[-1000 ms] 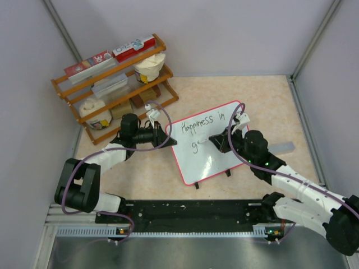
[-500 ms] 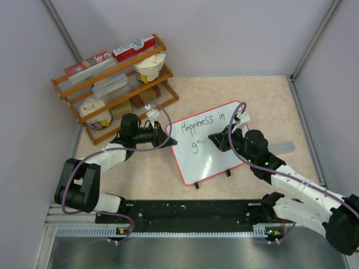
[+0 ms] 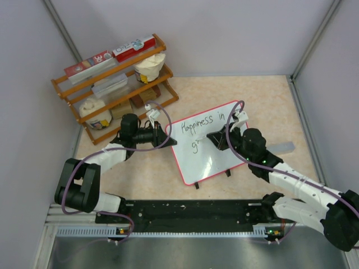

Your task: Write a sentence on the whiteboard

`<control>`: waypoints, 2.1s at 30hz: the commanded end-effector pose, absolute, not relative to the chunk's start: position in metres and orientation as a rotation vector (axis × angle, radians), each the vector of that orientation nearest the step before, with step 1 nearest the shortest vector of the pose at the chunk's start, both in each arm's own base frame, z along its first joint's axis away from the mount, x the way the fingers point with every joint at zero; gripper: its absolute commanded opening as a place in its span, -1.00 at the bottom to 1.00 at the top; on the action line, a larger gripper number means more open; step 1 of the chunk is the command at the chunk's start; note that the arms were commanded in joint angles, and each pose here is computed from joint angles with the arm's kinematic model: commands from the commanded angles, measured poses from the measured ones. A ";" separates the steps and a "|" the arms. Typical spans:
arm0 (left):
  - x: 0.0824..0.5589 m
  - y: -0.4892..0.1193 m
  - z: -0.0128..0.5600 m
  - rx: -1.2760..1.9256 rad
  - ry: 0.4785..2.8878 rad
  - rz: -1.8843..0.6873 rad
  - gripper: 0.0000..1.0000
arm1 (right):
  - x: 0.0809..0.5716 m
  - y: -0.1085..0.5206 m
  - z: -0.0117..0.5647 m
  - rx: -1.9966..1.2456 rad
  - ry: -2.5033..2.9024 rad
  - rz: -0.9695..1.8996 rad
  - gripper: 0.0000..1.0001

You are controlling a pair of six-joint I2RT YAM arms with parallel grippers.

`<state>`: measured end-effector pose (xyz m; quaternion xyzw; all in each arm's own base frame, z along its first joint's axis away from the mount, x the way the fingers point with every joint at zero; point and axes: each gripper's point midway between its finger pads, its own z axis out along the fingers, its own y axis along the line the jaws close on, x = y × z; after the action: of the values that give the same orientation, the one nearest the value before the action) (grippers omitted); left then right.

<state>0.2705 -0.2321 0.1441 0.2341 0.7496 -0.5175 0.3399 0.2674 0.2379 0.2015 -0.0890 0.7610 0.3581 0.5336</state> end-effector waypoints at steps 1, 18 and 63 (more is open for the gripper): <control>0.268 -0.231 0.122 0.713 1.951 -1.238 -1.00 | 0.272 0.232 0.205 -0.204 1.808 0.812 -1.00; 0.267 -0.232 0.121 0.716 1.951 -1.242 -1.00 | 0.257 0.224 0.185 -0.232 1.858 0.801 -1.00; 0.267 -0.233 0.121 0.717 1.950 -1.248 -1.00 | 0.284 0.218 0.216 -0.150 1.790 0.763 -1.00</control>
<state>0.2705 -0.2322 0.1442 0.2339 0.7496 -0.5176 0.3399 0.2716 0.2281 0.2016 -0.0788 0.7677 0.3434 0.5353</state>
